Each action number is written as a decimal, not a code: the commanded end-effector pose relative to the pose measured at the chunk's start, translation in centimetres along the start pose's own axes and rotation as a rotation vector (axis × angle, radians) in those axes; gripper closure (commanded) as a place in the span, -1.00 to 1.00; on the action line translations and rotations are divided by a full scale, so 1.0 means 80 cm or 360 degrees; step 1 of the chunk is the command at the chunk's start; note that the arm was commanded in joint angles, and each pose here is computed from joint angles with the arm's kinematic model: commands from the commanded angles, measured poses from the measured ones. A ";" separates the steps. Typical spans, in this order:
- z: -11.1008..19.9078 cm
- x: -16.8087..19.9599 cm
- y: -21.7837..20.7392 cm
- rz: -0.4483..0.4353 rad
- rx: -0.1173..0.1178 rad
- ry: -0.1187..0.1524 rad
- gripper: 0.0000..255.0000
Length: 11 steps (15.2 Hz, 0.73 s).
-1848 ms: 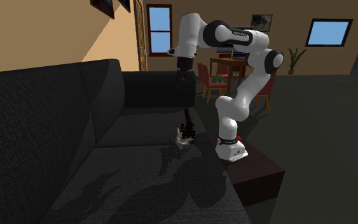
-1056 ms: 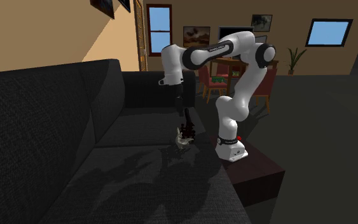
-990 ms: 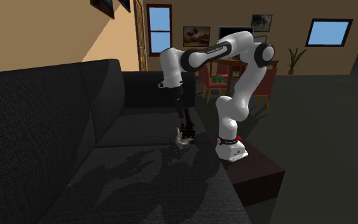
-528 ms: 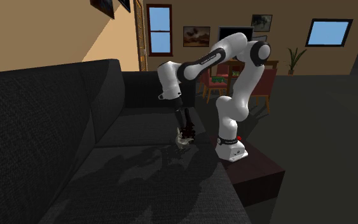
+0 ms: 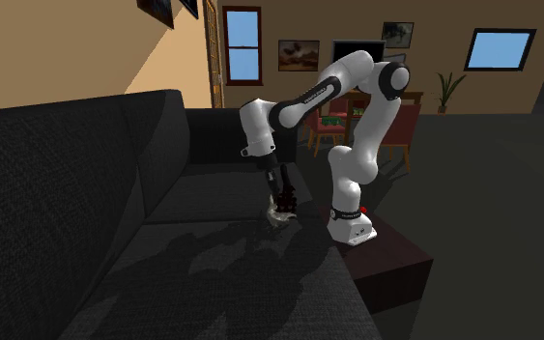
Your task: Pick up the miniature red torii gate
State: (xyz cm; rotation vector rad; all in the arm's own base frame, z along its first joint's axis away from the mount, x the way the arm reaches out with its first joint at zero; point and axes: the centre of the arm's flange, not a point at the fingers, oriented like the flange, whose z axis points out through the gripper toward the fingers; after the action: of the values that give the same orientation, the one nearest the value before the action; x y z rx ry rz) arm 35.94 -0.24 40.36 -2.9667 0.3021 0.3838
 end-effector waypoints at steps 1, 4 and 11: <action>0.000 0.000 0.000 0.0000 0.0000 -0.0001 1.00; 0.000 0.000 0.000 0.0000 0.0000 -0.0001 1.00; -0.032 -0.009 -0.003 0.0000 0.0000 0.0000 1.00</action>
State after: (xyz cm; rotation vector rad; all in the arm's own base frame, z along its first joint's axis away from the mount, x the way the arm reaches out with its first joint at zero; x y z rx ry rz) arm 35.84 -0.19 42.48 -2.9668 0.3025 0.3840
